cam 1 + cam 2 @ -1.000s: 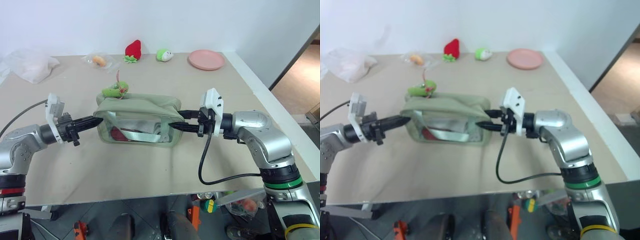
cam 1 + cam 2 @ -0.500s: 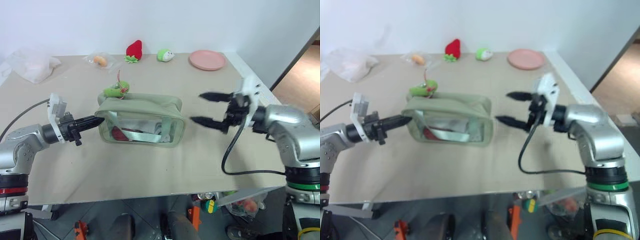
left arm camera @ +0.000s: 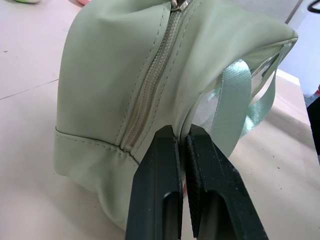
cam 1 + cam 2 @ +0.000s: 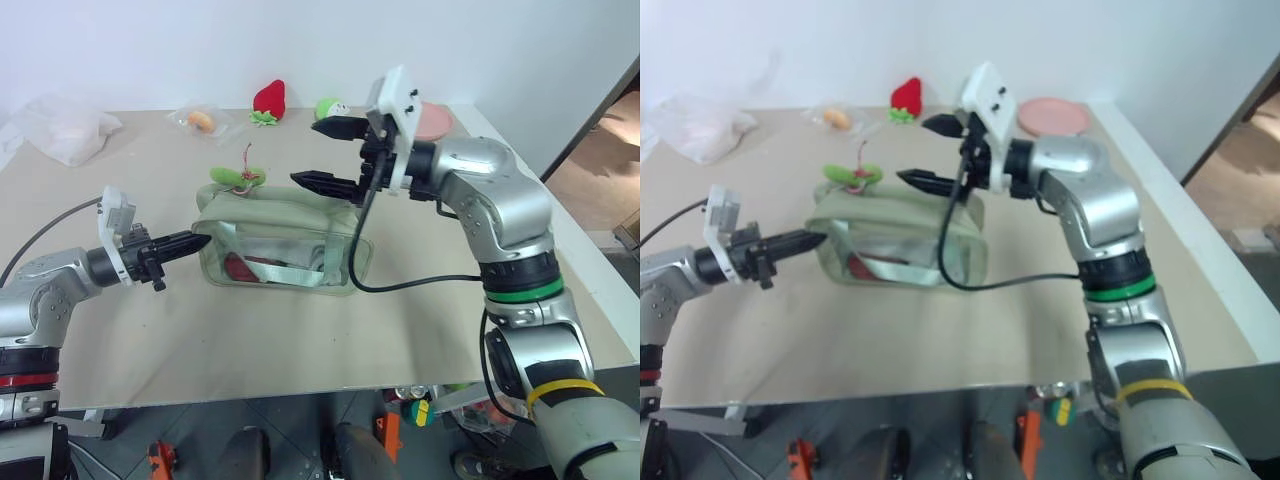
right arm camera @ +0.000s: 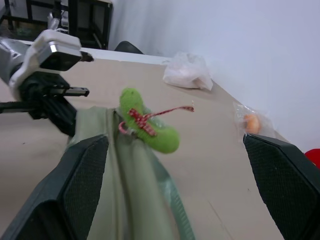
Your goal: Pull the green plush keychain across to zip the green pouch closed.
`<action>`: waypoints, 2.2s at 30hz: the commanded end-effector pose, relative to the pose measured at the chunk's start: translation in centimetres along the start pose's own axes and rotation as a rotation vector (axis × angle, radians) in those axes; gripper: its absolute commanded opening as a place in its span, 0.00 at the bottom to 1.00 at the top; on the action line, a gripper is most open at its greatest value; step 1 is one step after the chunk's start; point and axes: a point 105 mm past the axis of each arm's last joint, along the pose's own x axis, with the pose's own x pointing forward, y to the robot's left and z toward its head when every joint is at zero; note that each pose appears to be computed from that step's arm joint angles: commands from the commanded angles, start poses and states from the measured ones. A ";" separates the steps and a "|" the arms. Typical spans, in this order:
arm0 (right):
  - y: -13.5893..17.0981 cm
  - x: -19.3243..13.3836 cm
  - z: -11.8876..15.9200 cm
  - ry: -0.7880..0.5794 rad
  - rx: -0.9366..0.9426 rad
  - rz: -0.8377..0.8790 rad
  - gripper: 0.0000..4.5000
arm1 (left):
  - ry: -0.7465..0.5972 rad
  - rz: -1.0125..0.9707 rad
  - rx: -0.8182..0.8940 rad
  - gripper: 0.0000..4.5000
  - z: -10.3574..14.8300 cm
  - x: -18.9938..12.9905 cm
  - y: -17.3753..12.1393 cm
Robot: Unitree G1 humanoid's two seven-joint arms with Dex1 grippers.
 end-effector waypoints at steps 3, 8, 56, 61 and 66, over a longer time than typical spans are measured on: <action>-0.3 2.2 1.7 -0.035 -0.067 0.020 0.99 | 0.025 -0.031 -0.009 0.00 -0.8 0.5 -0.9; 0.6 4.5 2.0 -0.051 -0.071 0.081 0.99 | 0.020 -0.032 -0.013 0.00 -0.9 0.5 -1.1; -4.2 -7.1 0.8 0.184 -0.188 -0.160 0.03 | 0.013 -0.055 -0.043 0.00 -1.6 2.1 -2.1; -4.7 -11.1 -0.2 0.258 -0.176 -0.287 0.03 | 0.014 -0.064 -0.044 0.00 -1.6 2.3 -2.1; -5.1 -12.9 0.0 0.274 -0.157 -0.372 0.03 | 0.017 -0.071 -0.048 0.00 -1.7 2.4 -2.2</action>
